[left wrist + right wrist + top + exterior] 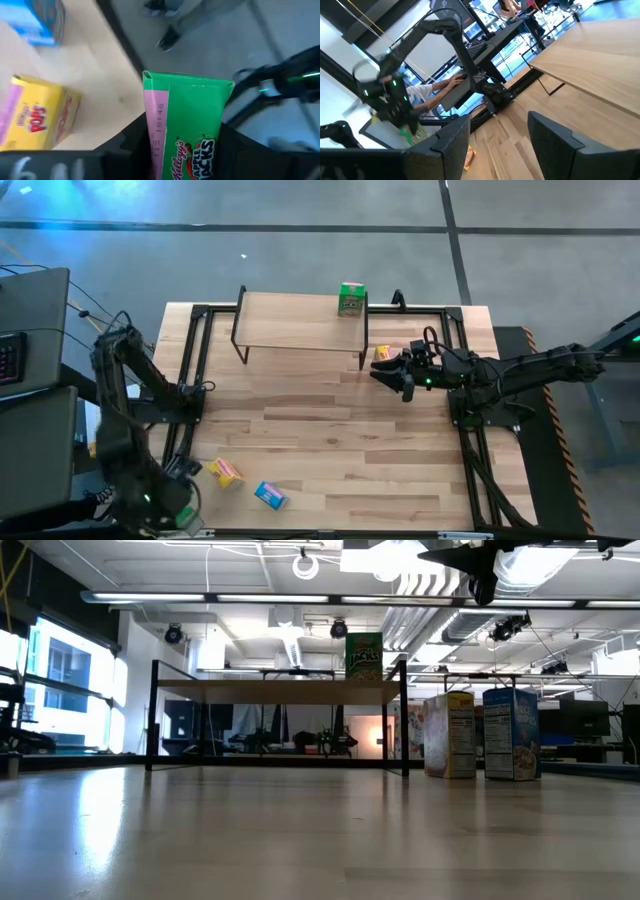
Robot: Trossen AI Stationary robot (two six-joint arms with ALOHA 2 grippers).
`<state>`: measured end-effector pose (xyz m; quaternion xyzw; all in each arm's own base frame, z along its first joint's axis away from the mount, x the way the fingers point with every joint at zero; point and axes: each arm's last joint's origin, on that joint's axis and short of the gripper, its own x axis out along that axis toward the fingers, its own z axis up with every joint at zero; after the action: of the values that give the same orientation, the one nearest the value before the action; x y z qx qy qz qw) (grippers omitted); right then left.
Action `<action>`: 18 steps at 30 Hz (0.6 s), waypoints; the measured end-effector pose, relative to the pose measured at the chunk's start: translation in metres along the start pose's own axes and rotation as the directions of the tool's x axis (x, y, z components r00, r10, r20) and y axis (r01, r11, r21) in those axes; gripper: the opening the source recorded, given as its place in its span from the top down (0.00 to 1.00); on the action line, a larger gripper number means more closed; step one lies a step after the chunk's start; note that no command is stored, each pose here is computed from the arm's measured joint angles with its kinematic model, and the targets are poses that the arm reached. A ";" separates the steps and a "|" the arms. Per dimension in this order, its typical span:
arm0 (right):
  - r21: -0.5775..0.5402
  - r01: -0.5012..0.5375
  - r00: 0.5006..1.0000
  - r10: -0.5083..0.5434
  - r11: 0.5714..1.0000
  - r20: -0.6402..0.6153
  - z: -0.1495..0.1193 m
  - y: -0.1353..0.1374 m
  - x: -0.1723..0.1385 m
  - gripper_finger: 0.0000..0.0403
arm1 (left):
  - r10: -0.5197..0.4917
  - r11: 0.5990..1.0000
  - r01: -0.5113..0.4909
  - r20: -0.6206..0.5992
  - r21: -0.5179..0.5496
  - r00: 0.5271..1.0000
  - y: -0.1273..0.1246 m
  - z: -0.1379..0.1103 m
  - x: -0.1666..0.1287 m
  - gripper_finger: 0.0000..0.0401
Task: Stack cereal on shelf
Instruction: Put the green cereal box on the shelf aligned with the other green cereal box
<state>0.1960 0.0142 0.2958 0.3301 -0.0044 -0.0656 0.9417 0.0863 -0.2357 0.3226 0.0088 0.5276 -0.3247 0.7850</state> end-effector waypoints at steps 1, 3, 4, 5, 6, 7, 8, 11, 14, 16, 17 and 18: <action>0.000 -0.001 1.000 0.001 1.000 0.000 0.000 0.000 0.000 0.51 | -0.013 1.000 0.013 0.028 -0.010 1.000 0.001 0.004 -0.013 0.67; 0.000 0.000 1.000 0.000 1.000 0.000 0.000 0.000 0.000 0.51 | -0.024 0.999 0.027 0.095 -0.038 0.995 0.006 0.011 -0.040 0.67; 0.000 0.000 1.000 0.000 1.000 0.000 0.000 0.000 0.000 0.51 | -0.018 0.998 0.025 0.137 -0.054 0.990 0.010 0.015 -0.053 0.66; -0.001 0.000 1.000 0.000 1.000 0.000 0.000 0.000 0.000 0.51 | -0.003 0.997 0.016 0.184 -0.070 0.983 0.014 0.018 -0.066 0.66; -0.005 0.001 1.000 -0.001 1.000 0.000 0.000 0.000 0.000 0.51 | 0.021 0.997 -0.001 0.240 -0.082 0.970 0.019 0.021 -0.080 0.66; -0.005 0.000 1.000 0.000 1.000 0.000 0.000 0.000 0.000 0.51 | 0.058 0.995 -0.031 0.303 -0.093 0.951 0.024 0.024 -0.093 0.66; -0.005 0.000 1.000 0.000 1.000 0.000 0.000 0.000 0.000 0.51 | 0.107 0.992 -0.075 0.368 -0.100 0.924 0.030 0.026 -0.106 0.66; -0.008 0.000 1.000 0.000 1.000 0.000 0.000 0.000 0.000 0.51 | 0.323 0.946 -0.275 0.529 -0.170 0.784 0.050 0.032 -0.135 0.66; -0.035 0.000 1.000 0.000 0.999 0.007 0.001 0.000 0.000 0.51 | 0.570 0.815 -0.495 0.566 -0.301 0.595 0.076 0.036 -0.155 0.66; -0.049 -0.007 0.999 0.008 0.999 0.037 0.003 0.002 0.000 0.51 | 0.696 0.703 -0.616 0.522 -0.356 0.493 0.098 0.040 -0.163 0.66; -0.052 -0.011 0.998 0.014 0.999 0.059 0.005 0.003 0.000 0.51 | 0.739 0.656 -0.661 0.490 -0.365 0.462 0.110 0.043 -0.166 0.66; -0.062 -0.019 0.996 0.024 0.998 0.083 0.007 0.004 0.000 0.51 | 0.768 0.624 -0.686 0.457 -0.374 0.448 0.122 0.046 -0.168 0.66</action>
<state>0.1958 0.0130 0.3037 0.2982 -0.0452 -0.0694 0.9509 0.1485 -0.0719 0.4430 0.0824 0.2273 0.0936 0.9658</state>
